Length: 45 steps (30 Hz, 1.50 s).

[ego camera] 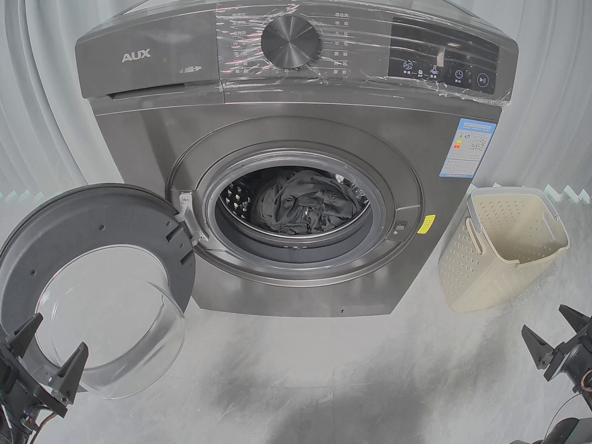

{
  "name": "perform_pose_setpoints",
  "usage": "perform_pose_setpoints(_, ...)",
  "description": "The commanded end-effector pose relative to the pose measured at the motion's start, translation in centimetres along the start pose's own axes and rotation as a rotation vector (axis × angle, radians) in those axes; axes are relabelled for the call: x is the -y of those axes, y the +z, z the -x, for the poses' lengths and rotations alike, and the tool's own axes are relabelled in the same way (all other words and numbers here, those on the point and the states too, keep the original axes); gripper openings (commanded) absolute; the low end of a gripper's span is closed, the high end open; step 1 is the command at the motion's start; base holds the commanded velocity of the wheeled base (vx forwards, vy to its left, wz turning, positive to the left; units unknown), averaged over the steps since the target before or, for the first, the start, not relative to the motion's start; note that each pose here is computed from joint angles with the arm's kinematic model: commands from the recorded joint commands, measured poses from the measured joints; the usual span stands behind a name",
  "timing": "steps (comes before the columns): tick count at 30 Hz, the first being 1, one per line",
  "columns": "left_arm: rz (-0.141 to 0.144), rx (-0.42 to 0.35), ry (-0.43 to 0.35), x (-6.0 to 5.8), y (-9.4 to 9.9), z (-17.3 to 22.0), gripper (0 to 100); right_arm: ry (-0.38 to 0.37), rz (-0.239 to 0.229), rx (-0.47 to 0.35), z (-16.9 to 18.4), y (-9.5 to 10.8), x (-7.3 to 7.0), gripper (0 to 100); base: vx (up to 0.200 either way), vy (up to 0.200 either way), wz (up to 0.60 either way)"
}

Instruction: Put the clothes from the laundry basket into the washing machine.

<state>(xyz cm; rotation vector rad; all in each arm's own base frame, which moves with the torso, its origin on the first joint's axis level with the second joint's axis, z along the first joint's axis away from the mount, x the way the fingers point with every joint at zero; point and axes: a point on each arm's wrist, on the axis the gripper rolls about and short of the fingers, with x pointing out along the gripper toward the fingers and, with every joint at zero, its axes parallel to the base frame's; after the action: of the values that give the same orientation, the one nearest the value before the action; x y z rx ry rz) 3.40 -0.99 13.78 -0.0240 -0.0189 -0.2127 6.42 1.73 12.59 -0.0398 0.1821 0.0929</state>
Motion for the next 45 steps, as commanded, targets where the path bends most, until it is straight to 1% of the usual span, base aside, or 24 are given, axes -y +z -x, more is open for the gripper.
perform_pose_setpoints(1,0.002,0.061,0.092,-0.6,-1.5,2.5,100,-0.105,-0.020,0.106,3.1,-1.0,1.2,100,0.000,0.000,0.00)
perform_pose_setpoints(6,0.006,0.043,0.150,-0.7,-2.7,3.7,100,-0.139,-0.034,0.160,5.1,-2.4,1.5,100,0.000,0.000,0.00)
perform_pose_setpoints(10,-0.012,0.034,0.207,-0.6,-3.1,4.1,100,-0.184,-0.030,0.203,6.3,-3.3,1.6,100,0.000,0.000,0.00)
perform_pose_setpoints(12,-0.027,0.054,0.223,-0.5,-3.1,4.3,100,-0.227,-0.023,0.229,6.8,-3.5,1.6,100,0.000,0.000,0.00)
perform_pose_setpoints(13,-0.038,0.081,0.223,-0.5,-3.2,4.6,100,-0.237,-0.016,0.250,7.0,-3.6,1.5,100,0.000,0.000,0.00)
perform_pose_setpoints(14,-0.043,0.105,0.218,-0.4,-3.2,4.9,100,-0.231,-0.008,0.264,7.2,-3.7,1.4,100,0.000,0.000,0.00)
perform_pose_setpoints(15,-0.043,0.105,0.218,-0.4,-3.2,4.9,100,-0.231,-0.008,0.264,7.2,-3.7,1.4,100,0.000,0.000,0.00)
perform_pose_setpoints(16,-0.046,0.116,0.198,-0.1,-3.7,5.3,100,-0.203,0.008,0.261,7.5,-4.5,1.2,100,0.000,0.000,0.00)
perform_pose_setpoints(19,-0.033,0.043,0.187,-0.1,-4.6,5.3,100,-0.156,0.012,0.209,7.9,-6.1,0.9,100,0.000,0.000,0.00)
perform_pose_setpoints(21,-0.030,0.002,0.189,-0.1,-5.0,5.3,100,-0.110,0.007,0.198,8.1,-6.0,0.8,100,0.000,0.000,0.00)
perform_pose_setpoints(23,-0.032,-0.015,0.188,-0.1,-5.2,5.3,100,-0.096,0.000,0.206,8.1,-5.9,0.7,100,0.000,0.000,0.00)
perform_pose_setpoints(26,-0.033,-0.015,0.194,-0.1,-5.2,5.3,100,-0.085,0.015,0.208,8.1,-5.9,0.7,100,0.000,0.000,0.00)
perform_pose_setpoints(27,-0.040,-0.014,0.206,-0.2,-5.2,5.4,100,-0.091,0.026,0.205,8.0,-6.0,0.7,100,0.000,0.000,0.00)
perform_pose_setpoints(30,-0.044,0.047,0.277,0.0,-5.4,5.9,100,-0.111,0.024,0.203,8.0,-6.1,0.8,100,0.000,0.000,0.00)
perform_pose_setpoints(32,-0.036,0.041,0.270,0.0,-5.3,5.8,100,-0.101,0.005,0.194,8.0,-6.2,0.7,100,0.000,0.000,0.00)
perform_pose_setpoints(33,-0.033,0.041,0.266,0.0,-5.3,5.8,100,-0.100,-0.019,0.187,7.8,-6.4,0.7,100,0.000,0.000,0.00)
perform_pose_setpoints(34,-0.033,0.044,0.256,0.0,-5.4,5.8,100,-0.094,-0.028,0.178,7.8,-6.6,0.7,100,0.000,0.000,0.00)
perform_pose_setpoints(35,-0.049,0.047,0.241,0.1,-5.4,5.9,100,-0.083,-0.033,0.176,7.8,-6.6,0.7,100,0.000,0.000,0.00)
perform_pose_setpoints(37,-0.048,0.045,0.215,0.1,-5.4,5.9,100,-0.080,-0.033,0.181,7.7,-6.6,0.7,100,0.000,0.000,0.00)
perform_pose_setpoints(39,-0.041,0.043,0.221,0.1,-5.4,5.9,100,-0.081,-0.034,0.182,7.8,-6.6,0.7,100,0.000,0.000,0.00)
perform_pose_setpoints(41,-0.037,0.022,0.241,0.1,-5.5,5.9,100,-0.084,-0.036,0.181,7.7,-6.6,0.7,100,0.000,0.000,0.00)
perform_pose_setpoints(43,-0.037,0.020,0.246,0.1,-5.6,5.9,100,-0.084,-0.036,0.182,7.8,-6.6,0.7,100,0.000,0.000,0.00)
perform_pose_setpoints(44,-0.041,-0.018,0.223,0.1,-6.0,5.9,100,-0.082,-0.036,0.182,7.8,-6.6,0.7,100,0.000,0.000,0.00)
perform_pose_setpoints(45,-0.031,-0.035,0.197,0.1,-6.1,5.9,100,-0.082,-0.036,0.182,7.8,-6.6,0.7,100,0.000,0.000,0.00)
